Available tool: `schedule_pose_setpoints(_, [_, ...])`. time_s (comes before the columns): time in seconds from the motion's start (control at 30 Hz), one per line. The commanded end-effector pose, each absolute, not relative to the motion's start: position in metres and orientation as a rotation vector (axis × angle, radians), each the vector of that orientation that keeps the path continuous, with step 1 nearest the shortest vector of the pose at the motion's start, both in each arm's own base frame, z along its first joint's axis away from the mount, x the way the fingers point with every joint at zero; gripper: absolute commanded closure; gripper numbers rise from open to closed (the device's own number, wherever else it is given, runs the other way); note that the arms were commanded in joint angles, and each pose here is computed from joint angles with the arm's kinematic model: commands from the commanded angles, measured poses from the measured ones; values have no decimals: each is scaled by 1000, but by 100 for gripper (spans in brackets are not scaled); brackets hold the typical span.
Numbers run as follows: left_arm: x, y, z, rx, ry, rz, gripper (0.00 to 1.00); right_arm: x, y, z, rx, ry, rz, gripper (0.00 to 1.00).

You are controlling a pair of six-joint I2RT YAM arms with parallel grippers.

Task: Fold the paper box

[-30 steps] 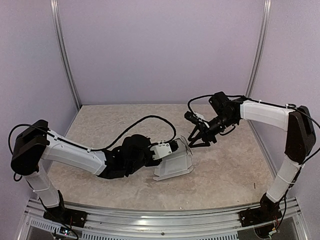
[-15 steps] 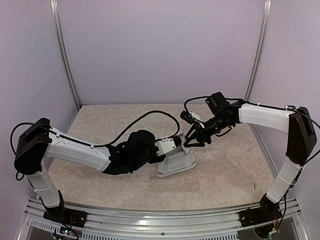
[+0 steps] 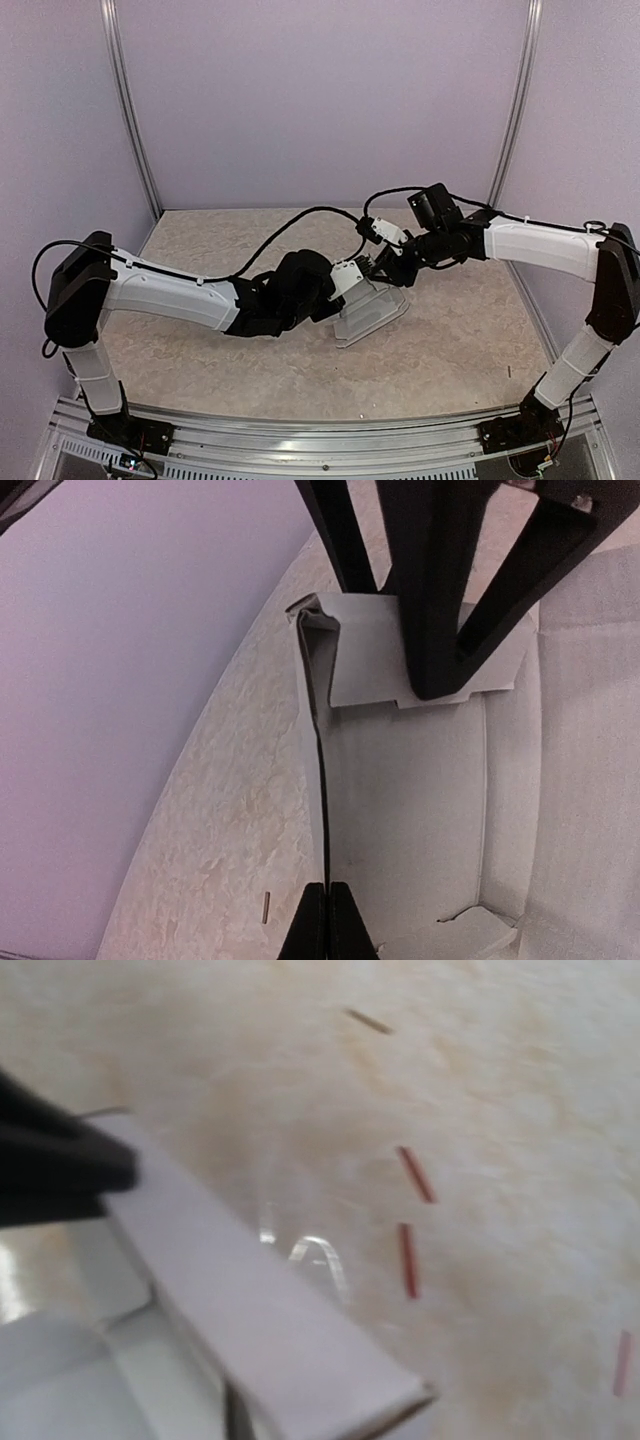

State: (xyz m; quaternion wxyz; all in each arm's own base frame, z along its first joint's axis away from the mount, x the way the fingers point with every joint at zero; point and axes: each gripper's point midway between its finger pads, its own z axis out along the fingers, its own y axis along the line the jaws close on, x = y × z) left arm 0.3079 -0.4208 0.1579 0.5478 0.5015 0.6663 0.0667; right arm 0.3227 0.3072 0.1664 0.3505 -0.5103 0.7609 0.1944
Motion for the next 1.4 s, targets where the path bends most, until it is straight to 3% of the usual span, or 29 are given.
schedule_pose_setpoints(0.0, [301,-446,169,1138,1612,14,100,334,312,188,-1235,1906,405,69])
schedule_pose_setpoints(0.43, [303,-468,188,1014,1731,-183,100,358,295,196,-1130,1913,182,89])
schedule_pose_setpoints(0.83, [277,-462,230,902,1780,-488,63,342,292,153,-1328,1970,167,94])
schedule_pose_setpoints(1.17, [283,-375,195,701,1964,-497,60,293,281,61,-1776,2255,277,94])
schedule_pose_setpoints(1.37, [290,-357,181,666,1991,-484,60,326,267,43,-1726,2301,-96,92])
